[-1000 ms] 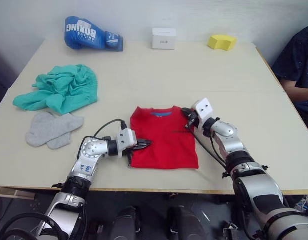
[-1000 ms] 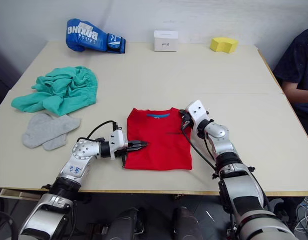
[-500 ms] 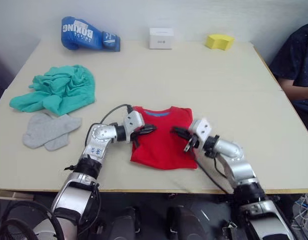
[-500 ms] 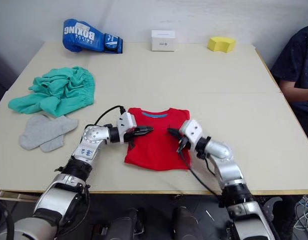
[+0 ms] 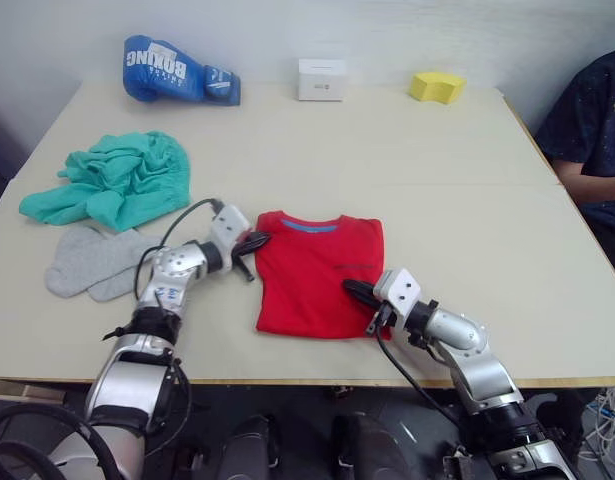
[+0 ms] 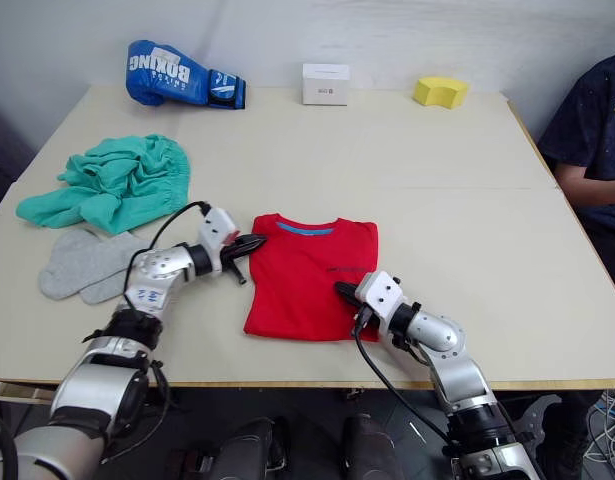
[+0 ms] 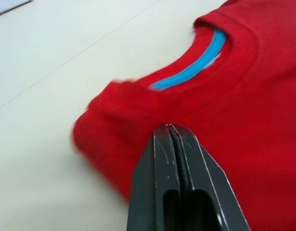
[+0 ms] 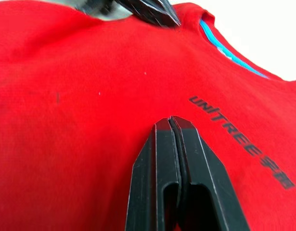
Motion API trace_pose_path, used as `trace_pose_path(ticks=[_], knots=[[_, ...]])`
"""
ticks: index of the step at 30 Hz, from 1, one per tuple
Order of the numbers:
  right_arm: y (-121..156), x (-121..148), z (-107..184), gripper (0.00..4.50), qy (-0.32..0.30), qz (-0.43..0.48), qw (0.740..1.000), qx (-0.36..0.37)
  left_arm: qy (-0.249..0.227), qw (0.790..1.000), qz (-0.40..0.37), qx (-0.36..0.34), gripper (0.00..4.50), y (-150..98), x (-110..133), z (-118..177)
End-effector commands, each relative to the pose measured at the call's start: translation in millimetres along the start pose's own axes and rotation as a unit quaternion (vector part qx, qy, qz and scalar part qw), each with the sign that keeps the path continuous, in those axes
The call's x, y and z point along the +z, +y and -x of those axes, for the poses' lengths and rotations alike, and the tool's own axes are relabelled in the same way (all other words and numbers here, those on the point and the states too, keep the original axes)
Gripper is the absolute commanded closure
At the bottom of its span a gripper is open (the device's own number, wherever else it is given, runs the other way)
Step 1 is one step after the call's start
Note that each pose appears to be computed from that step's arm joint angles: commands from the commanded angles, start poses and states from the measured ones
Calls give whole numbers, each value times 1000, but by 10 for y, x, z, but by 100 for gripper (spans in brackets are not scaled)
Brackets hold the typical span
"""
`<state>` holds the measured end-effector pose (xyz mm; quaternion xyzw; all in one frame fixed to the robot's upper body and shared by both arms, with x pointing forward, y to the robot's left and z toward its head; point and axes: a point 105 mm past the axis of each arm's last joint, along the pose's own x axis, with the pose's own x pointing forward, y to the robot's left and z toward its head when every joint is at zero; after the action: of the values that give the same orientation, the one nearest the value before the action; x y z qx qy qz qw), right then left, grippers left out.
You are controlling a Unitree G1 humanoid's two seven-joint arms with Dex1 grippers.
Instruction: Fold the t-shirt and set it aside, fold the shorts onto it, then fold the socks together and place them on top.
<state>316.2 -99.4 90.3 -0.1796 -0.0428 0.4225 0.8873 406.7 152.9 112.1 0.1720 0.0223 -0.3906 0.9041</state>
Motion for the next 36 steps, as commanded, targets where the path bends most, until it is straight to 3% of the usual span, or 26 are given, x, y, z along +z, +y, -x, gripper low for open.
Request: trace_pose_path(ticks=[1, 5, 10, 15, 20, 23, 26, 31, 36], knots=[[-9, 41, 43, 449, -4, -8, 1000, 4, -63, 995, 2, -79, 446, -190, 233, 141], [54, 74, 44, 449, -10, -12, 999, 28, -118, 977, -4, -180, 446, -486, 526, 306], [86, 91, -13, 449, -12, -17, 999, 43, -44, 962, -57, -264, 446, -852, 355, 369], [104, 91, -74, 449, -11, -16, 998, 53, 20, 959, -73, -274, 446, -960, 55, 463], [28, 102, -53, 449, -16, -12, 999, 47, 68, 956, -60, -279, 446, -994, -191, 765], [-44, 136, -3, 449, -28, -11, 998, 50, 67, 951, -38, -298, 446, -1013, -208, 998], [-212, 220, 21, 449, -42, -12, 998, 50, 38, 952, 1, -304, 446, -966, -31, 1147], [-327, 550, -196, 449, -92, -51, 992, 65, -40, 963, 28, -265, 446, -790, 397, 910], [-388, 308, -517, 449, -37, -22, 998, 49, -16, 976, -8, -216, 446, -794, 325, 344]])
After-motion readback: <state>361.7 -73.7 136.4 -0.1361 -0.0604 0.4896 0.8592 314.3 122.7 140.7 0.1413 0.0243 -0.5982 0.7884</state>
